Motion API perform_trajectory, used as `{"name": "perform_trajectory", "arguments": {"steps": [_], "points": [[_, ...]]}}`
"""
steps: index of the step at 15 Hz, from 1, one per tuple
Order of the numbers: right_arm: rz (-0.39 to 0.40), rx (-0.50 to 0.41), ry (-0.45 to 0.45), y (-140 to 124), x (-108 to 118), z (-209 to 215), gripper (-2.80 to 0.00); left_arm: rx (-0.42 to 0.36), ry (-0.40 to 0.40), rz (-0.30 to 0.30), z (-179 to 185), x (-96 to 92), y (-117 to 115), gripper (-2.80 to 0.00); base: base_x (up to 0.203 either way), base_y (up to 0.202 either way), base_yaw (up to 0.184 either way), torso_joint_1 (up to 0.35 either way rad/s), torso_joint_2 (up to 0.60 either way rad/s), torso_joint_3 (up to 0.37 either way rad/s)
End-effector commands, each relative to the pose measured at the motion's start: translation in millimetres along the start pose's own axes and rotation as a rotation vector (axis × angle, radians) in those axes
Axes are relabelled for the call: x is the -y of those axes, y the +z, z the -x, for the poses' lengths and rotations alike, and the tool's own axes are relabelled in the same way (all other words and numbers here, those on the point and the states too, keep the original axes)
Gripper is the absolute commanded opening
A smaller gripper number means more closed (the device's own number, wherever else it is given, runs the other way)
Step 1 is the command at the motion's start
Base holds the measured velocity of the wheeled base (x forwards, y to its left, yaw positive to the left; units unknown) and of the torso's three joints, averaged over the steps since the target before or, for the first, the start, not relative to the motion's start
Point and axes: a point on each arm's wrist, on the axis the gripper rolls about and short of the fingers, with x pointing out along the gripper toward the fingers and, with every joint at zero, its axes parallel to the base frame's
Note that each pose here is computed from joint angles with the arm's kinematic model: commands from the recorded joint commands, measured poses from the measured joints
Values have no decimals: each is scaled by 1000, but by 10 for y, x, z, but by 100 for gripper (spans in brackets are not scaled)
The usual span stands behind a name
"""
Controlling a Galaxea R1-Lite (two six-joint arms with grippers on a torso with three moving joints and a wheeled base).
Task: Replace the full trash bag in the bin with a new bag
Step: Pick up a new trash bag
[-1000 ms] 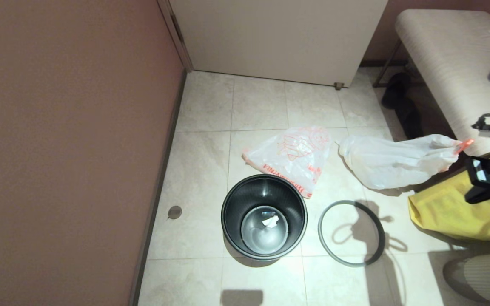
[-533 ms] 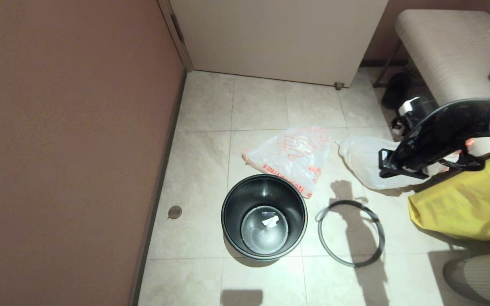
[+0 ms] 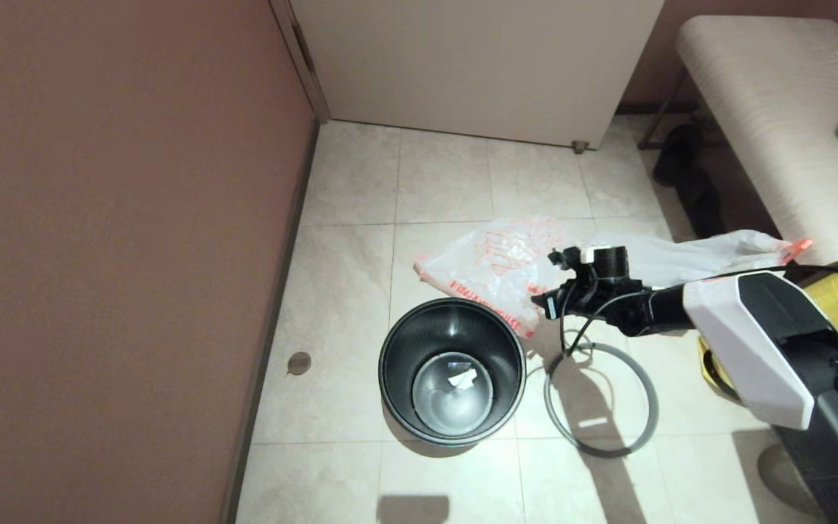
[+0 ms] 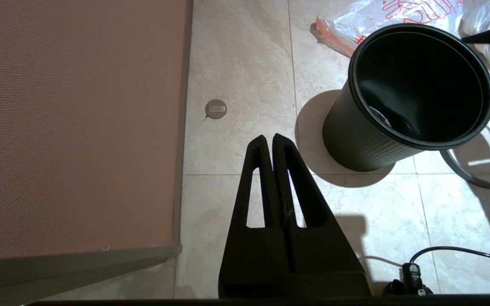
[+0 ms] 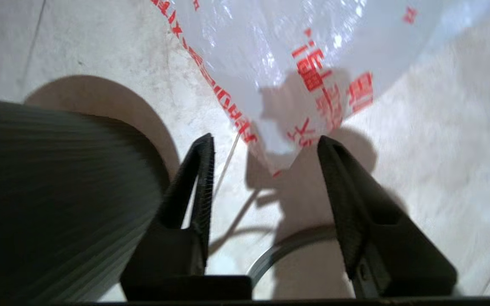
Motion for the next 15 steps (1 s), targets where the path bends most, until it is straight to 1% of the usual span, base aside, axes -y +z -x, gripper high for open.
{"name": "perform_trajectory", "arguments": {"steps": [1,2,3,4,6,8,10,11,13,15], "points": [[110,2,54,-320,-60,-200,0,-1,1,1,-1,0,0,-280,0,0,0,0,0,0],[133,5,66,-338,-21,-197,0,-1,1,1,-1,0,0,-280,0,0,0,0,0,0],[174,-6,73,-430,25,-223,0,-1,1,1,-1,0,0,-280,0,0,0,0,0,0],[207,-21,77,-538,27,-266,0,-1,1,1,-1,0,0,-280,0,0,0,0,0,0],[243,-52,89,-725,11,-337,0,-1,1,1,-1,0,0,-280,0,0,0,0,0,0],[275,-71,94,-804,-39,-381,0,-1,2,1,-1,0,0,-280,0,0,0,0,0,0],[284,-70,81,-736,-120,-382,0,-1,2,1,-1,0,0,-280,0,0,0,0,0,0],[296,-61,82,-675,-225,-389,0,-1,1,1,-1,0,0,-280,0,0,0,0,0,0],[316,-23,32,-419,-309,-322,0,-1,2,1,-1,0,0,-280,0,0,0,0,0,0],[329,32,-18,-89,-384,-203,0,-1,1,1,-1,0,0,-280,0,0,0,0,0,0]]}}
